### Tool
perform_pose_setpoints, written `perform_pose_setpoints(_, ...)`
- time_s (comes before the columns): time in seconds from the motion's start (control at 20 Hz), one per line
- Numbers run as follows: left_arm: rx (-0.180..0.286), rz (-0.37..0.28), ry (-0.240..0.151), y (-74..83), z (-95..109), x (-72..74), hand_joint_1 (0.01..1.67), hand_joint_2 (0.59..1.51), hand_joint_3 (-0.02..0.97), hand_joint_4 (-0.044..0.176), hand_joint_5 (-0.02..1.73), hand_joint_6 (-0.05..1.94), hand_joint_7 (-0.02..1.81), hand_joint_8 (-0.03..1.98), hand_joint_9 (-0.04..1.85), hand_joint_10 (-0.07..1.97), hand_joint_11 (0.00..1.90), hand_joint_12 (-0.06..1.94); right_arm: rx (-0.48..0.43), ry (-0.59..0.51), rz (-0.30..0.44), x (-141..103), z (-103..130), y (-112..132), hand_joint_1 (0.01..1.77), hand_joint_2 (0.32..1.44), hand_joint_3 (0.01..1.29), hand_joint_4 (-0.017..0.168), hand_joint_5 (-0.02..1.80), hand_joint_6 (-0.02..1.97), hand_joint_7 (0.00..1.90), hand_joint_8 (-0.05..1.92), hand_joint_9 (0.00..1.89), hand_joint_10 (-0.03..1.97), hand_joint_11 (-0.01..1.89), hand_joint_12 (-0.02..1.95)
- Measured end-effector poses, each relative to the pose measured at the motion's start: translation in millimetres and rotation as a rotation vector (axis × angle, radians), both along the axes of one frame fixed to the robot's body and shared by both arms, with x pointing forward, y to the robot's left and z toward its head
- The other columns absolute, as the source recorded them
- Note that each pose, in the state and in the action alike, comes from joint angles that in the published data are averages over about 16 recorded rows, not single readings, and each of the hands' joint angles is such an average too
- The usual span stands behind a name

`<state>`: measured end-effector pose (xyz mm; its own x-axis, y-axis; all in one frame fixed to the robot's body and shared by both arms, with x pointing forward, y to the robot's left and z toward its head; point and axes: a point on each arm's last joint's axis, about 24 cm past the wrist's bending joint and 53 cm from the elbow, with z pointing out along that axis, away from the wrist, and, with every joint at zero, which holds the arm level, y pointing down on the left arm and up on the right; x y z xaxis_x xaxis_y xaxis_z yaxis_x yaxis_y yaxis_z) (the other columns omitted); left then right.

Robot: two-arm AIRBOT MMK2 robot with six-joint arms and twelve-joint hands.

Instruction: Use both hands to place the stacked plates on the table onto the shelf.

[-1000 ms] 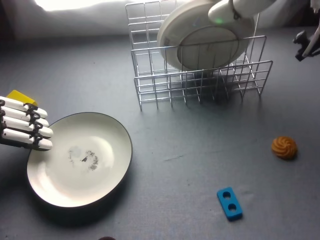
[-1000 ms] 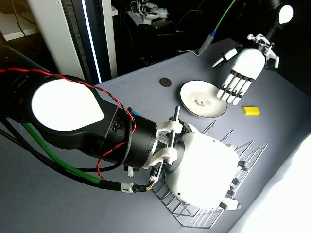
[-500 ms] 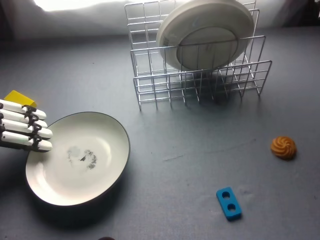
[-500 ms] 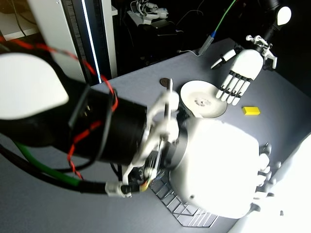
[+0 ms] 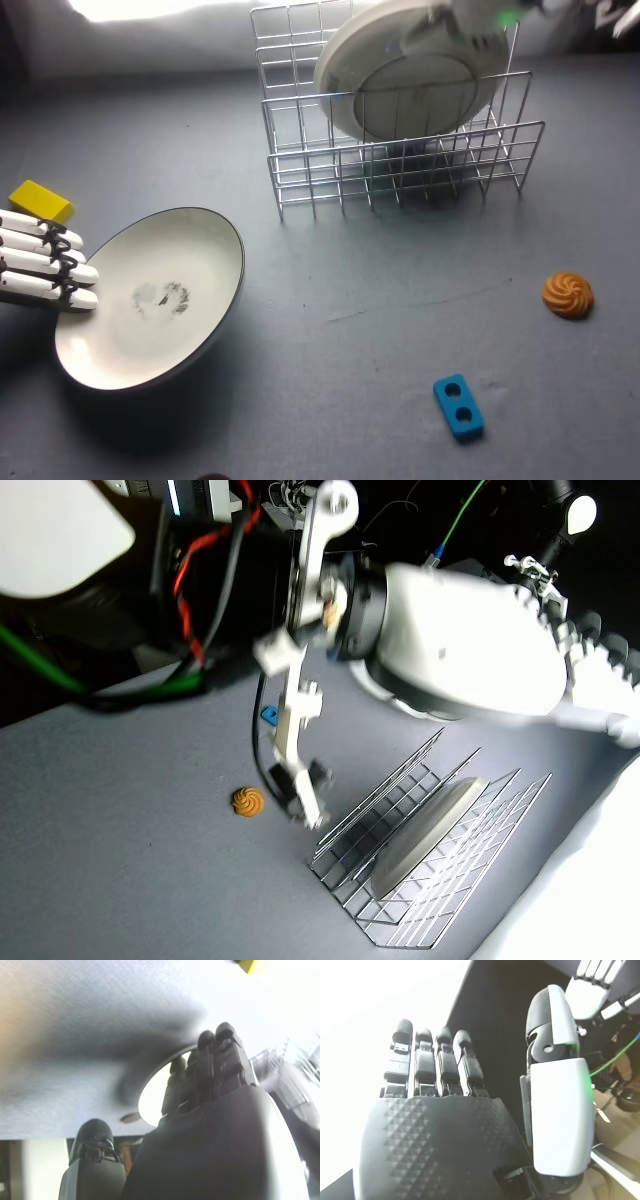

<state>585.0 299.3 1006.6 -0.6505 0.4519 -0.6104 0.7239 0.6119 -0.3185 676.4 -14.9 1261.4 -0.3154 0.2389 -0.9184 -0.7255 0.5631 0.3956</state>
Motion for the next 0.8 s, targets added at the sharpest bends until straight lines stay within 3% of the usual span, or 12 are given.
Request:
perform_pose_setpoints(0.3,0.013,0.009,0.016,3.5,-5.5,-3.3,0.02,1.119,0.014,0.0,0.08,-0.01,0.02,-0.02,0.09,0.03,0.02,0.04,-0.039,-0.013,0.071,-44.9,-34.2,36.4,1.23,0.92,0.01,0.006,0.03,0.03,0.03,0.01,0.02,0.0,0.01,0.38)
perform_pose_setpoints(0.8,0.022,0.016,0.033,6.0,-10.6,-7.1,0.02,1.12,0.014,-0.002,0.07,-0.02,0.01,-0.02,0.09,0.03,0.02,0.0,-0.083,0.037,0.157,-92.7,-105.3,93.3,1.3,0.94,0.01,0.004,0.03,0.03,0.02,0.01,0.02,0.0,0.01,0.54)
